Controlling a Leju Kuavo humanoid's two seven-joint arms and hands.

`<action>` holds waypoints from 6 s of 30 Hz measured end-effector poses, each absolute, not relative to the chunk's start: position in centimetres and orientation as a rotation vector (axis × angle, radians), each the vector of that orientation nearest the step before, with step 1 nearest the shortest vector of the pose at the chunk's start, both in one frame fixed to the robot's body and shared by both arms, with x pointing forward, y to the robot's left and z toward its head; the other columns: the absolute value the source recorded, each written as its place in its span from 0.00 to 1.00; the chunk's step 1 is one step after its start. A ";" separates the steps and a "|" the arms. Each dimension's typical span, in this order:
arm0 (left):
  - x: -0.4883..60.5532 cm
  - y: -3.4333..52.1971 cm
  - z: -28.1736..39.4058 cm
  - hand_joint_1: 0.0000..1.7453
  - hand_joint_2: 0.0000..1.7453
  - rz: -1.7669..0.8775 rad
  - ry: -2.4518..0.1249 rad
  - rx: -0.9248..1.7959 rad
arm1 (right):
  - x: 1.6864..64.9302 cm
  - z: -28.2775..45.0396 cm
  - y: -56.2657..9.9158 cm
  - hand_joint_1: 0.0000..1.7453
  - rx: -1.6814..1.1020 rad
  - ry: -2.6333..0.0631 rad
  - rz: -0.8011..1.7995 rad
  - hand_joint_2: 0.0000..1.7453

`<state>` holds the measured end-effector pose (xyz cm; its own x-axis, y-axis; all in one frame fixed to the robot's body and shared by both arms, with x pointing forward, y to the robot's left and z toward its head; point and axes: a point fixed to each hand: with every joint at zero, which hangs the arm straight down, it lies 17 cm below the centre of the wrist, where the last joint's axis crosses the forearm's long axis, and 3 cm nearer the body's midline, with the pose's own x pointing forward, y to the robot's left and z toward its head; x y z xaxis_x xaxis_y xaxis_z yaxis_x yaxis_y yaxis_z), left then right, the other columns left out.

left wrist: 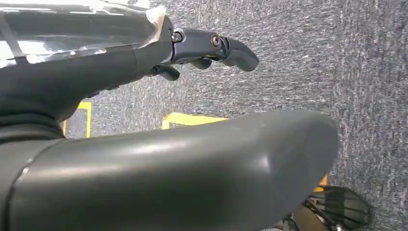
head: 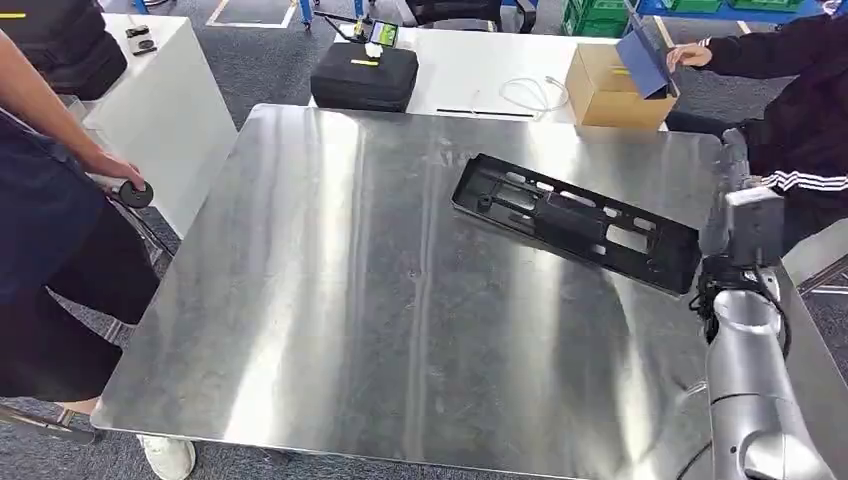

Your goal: Take the parts from the cabinet and place them on the table.

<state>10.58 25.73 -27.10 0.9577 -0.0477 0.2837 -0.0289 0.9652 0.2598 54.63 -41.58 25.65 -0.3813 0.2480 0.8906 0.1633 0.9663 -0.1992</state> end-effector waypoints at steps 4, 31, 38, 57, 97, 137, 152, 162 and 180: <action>10.2 25.7 -27.2 0.00 0.00 0.017 -0.274 0.261 | 48.8 26.3 -35.1 0.00 0.308 -2.076 -0.012 0.00; 9.5 25.8 -27.4 0.00 0.00 0.106 -0.241 0.251 | 35.5 30.8 -16.8 0.00 0.622 -2.279 0.358 0.00; 9.4 25.6 -27.4 0.00 0.00 0.104 -0.229 0.249 | 35.6 31.1 -16.9 0.00 0.620 -2.288 0.355 0.00; 9.6 25.6 -27.4 0.00 0.00 0.105 -0.225 0.255 | 35.7 31.2 -17.0 0.00 0.612 -2.291 0.347 0.00; 9.4 25.5 -27.4 0.00 0.00 0.101 -0.214 0.253 | 38.4 27.8 -16.6 0.00 0.475 -2.177 0.304 0.00; 9.5 26.0 -27.4 0.00 0.00 0.017 -0.226 0.267 | 19.8 -25.3 -28.0 0.00 -0.234 -0.347 0.137 0.00; 10.0 25.6 -27.3 0.00 0.00 -0.020 -0.236 0.264 | 11.7 -27.2 -30.0 0.00 -0.313 -0.172 0.174 0.00; 10.1 25.6 -27.3 0.00 0.00 -0.034 -0.240 0.264 | 10.8 -27.4 -30.2 0.00 -0.319 -0.155 0.187 0.00; 10.2 25.8 -27.2 0.00 0.00 -0.012 -0.238 0.271 | 10.5 -27.4 -29.9 0.00 -0.314 -0.150 0.229 0.00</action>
<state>10.23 25.79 -27.25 0.9720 -0.0433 0.2310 -0.0205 0.9635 0.2669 10.54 -29.89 -27.44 0.9632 0.2452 0.1101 -0.1989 0.9257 -0.3216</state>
